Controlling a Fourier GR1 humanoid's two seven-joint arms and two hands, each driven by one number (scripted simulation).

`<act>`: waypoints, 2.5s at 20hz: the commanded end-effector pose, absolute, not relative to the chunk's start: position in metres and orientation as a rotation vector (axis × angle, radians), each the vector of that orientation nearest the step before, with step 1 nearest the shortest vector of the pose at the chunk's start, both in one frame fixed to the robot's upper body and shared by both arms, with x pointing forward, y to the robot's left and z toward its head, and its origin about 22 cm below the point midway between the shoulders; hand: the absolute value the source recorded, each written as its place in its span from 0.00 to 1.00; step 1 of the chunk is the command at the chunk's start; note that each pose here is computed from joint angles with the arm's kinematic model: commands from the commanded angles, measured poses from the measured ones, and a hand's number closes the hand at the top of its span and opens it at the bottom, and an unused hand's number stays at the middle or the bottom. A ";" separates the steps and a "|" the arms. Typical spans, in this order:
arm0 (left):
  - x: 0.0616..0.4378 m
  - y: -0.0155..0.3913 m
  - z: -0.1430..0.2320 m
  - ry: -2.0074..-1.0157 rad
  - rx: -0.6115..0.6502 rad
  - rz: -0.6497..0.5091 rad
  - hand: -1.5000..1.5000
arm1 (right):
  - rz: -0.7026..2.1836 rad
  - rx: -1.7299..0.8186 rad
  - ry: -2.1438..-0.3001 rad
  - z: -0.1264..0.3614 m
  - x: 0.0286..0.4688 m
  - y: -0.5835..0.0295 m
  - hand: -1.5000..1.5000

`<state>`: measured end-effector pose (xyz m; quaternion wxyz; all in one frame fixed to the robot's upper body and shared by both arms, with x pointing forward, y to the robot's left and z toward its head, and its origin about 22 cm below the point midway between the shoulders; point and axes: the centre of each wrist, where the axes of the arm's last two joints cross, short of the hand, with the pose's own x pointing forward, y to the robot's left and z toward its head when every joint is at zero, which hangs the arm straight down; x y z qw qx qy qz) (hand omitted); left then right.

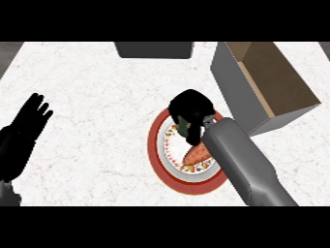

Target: Pick the squash from the plate and place it in the cardboard box

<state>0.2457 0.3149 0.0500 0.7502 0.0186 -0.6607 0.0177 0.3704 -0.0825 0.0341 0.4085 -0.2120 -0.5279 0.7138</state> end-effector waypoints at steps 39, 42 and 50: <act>0.256 0.314 0.055 -1.431 0.048 0.036 0.50 | 0.456 -1.507 -1.118 0.257 0.428 -0.019 1.00; 0.252 0.310 0.053 -1.435 0.052 0.047 0.50 | 0.525 -1.530 -1.052 0.254 0.431 -0.033 1.00; 0.246 0.304 0.045 -1.447 0.039 0.027 0.50 | 0.516 -1.529 -1.095 0.207 0.447 -0.102 1.00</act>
